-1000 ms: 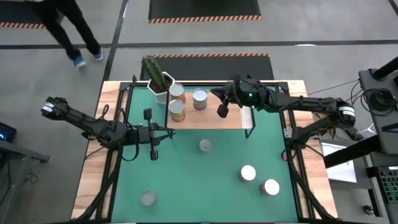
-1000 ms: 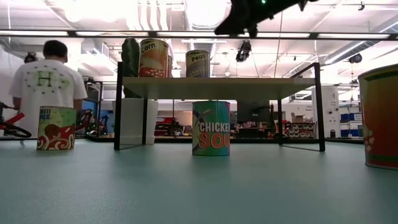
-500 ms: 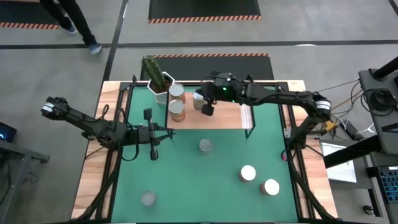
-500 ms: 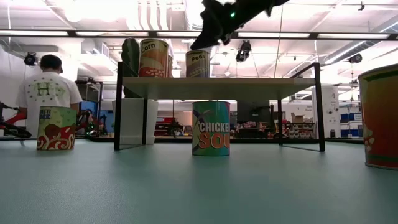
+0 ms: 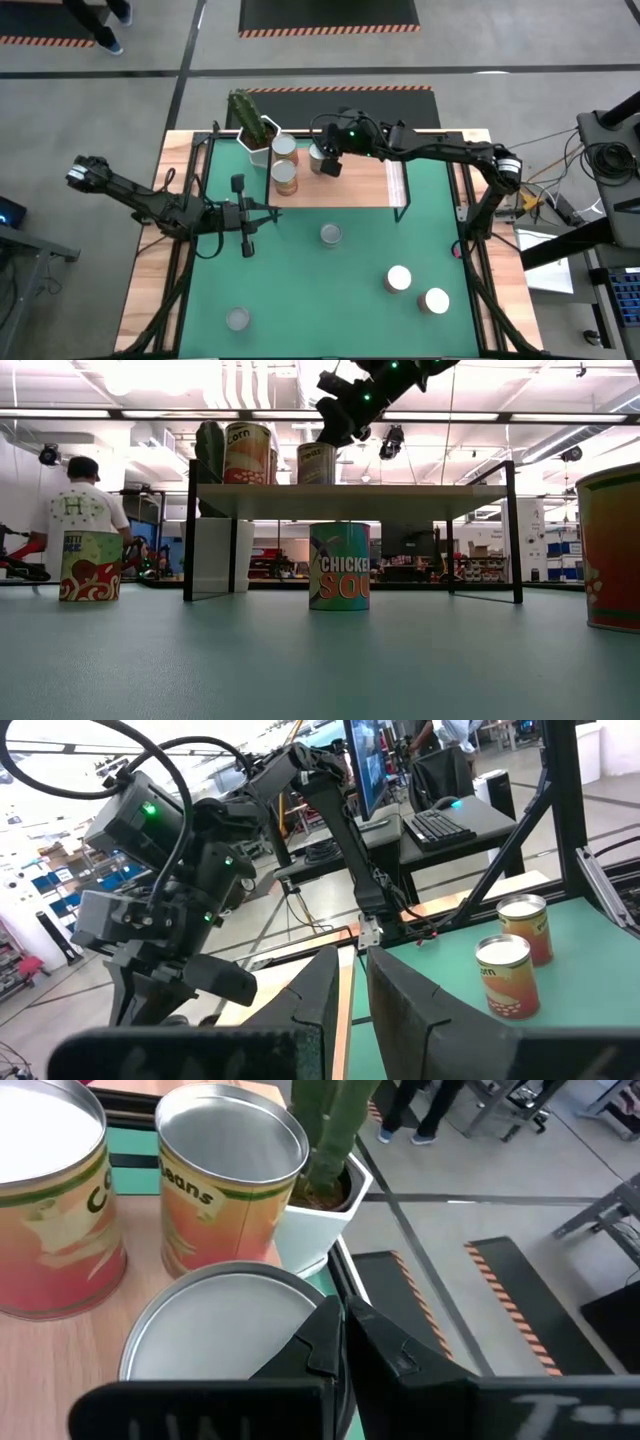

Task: Pick and place cans onto a shelf
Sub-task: Put the canned peas on the shelf

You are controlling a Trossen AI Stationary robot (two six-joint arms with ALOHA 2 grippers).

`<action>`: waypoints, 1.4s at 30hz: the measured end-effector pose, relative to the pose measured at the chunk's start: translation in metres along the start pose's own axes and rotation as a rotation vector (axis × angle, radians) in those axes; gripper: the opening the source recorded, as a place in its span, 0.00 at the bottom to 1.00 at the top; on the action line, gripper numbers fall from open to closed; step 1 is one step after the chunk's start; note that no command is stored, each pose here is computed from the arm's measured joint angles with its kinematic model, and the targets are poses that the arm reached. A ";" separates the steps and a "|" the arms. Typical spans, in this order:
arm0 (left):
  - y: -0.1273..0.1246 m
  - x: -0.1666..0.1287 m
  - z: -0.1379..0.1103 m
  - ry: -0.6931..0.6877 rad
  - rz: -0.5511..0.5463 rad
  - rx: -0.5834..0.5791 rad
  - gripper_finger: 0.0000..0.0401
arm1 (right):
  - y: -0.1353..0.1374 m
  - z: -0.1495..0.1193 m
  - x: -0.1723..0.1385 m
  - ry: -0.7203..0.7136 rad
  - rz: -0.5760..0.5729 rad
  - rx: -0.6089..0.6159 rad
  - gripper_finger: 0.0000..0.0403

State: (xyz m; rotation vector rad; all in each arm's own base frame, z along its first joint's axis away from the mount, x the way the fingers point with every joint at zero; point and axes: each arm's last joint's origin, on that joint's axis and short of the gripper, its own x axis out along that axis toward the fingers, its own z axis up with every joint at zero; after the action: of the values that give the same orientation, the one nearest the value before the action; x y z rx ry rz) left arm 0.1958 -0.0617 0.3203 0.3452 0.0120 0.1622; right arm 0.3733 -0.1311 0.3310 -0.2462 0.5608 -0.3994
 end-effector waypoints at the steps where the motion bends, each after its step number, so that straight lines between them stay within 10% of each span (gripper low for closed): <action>1: 0.000 0.000 0.000 0.000 0.000 0.000 0.09 | 0.000 0.000 0.000 0.000 0.000 0.000 0.02; 16: 0.000 0.000 0.000 0.000 0.000 0.000 0.09 | 0.001 0.012 -0.022 -0.059 0.009 0.001 0.02; 26: 0.000 0.000 0.000 0.000 0.000 0.000 0.09 | 0.040 0.016 -0.029 -0.056 0.230 -0.027 0.02; 42: 0.000 0.000 0.000 0.000 0.000 0.000 0.09 | 0.042 0.000 -0.014 0.090 0.123 -0.042 0.02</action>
State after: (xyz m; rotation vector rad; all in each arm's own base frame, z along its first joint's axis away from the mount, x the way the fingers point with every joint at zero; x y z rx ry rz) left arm 0.1958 -0.0617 0.3202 0.3454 0.0124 0.1621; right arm 0.3750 -0.0872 0.3232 -0.2332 0.6698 -0.2807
